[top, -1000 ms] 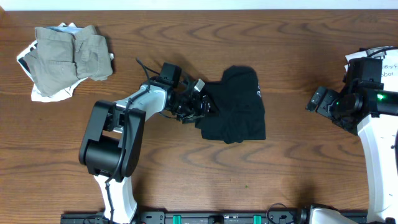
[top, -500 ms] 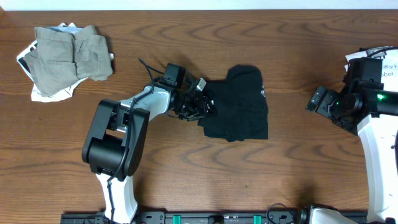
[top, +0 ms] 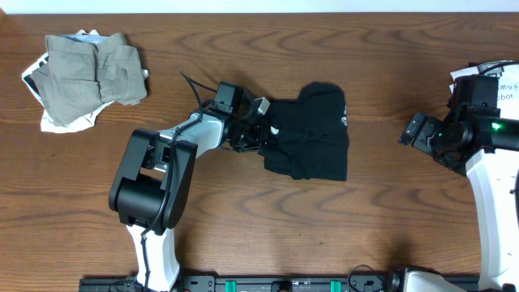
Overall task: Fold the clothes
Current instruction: 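Lift the black bundle with the left gripper and carry it to upper left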
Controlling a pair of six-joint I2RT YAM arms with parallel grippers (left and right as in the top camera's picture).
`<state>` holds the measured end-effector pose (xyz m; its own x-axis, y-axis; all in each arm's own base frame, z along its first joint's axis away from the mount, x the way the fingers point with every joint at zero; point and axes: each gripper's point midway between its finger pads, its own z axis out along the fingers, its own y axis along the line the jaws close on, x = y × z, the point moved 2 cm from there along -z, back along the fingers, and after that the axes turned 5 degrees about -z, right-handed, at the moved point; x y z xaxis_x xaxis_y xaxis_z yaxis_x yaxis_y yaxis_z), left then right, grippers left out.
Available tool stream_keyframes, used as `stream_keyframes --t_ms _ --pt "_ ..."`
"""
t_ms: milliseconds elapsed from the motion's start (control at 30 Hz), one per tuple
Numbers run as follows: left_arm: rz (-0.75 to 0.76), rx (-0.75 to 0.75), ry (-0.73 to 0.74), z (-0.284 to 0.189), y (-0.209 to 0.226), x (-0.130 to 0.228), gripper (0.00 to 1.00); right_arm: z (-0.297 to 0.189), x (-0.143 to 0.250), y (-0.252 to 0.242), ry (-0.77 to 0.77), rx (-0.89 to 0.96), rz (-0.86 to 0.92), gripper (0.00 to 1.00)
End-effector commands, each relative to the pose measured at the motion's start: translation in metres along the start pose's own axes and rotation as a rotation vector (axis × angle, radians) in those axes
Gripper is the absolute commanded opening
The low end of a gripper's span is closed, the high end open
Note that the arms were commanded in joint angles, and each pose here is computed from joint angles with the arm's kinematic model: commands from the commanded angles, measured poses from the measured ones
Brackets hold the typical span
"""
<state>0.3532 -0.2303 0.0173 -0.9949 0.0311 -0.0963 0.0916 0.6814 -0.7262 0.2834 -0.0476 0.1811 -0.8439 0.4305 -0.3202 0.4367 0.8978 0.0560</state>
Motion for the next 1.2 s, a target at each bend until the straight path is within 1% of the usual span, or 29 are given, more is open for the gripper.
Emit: stream_keyframes --t_ms 0,267,467,600,933,1167 --pt "0.070 -0.122 -0.038 0.005 0.024 -0.011 0.06 0.001 -0.001 -0.003 0.002 0.005 -0.004 0.99" --pt "0.126 -0.235 -0.181 -0.019 0.029 -0.059 0.06 0.001 -0.001 -0.002 0.002 0.004 -0.004 0.99" --pt "0.143 -0.341 -0.300 -0.053 0.049 -0.097 0.06 0.001 -0.001 -0.002 0.002 0.004 -0.004 0.99" --pt "0.115 -0.394 -0.386 -0.081 0.069 -0.118 0.06 0.001 -0.001 -0.002 0.002 0.004 -0.004 0.99" --pt "0.049 -0.430 -0.537 -0.144 0.112 -0.147 0.06 0.001 -0.001 -0.002 0.002 0.004 -0.004 0.99" --pt "0.062 -0.462 -0.647 -0.183 0.118 -0.173 0.06 0.001 -0.001 -0.002 0.002 0.004 -0.004 0.99"
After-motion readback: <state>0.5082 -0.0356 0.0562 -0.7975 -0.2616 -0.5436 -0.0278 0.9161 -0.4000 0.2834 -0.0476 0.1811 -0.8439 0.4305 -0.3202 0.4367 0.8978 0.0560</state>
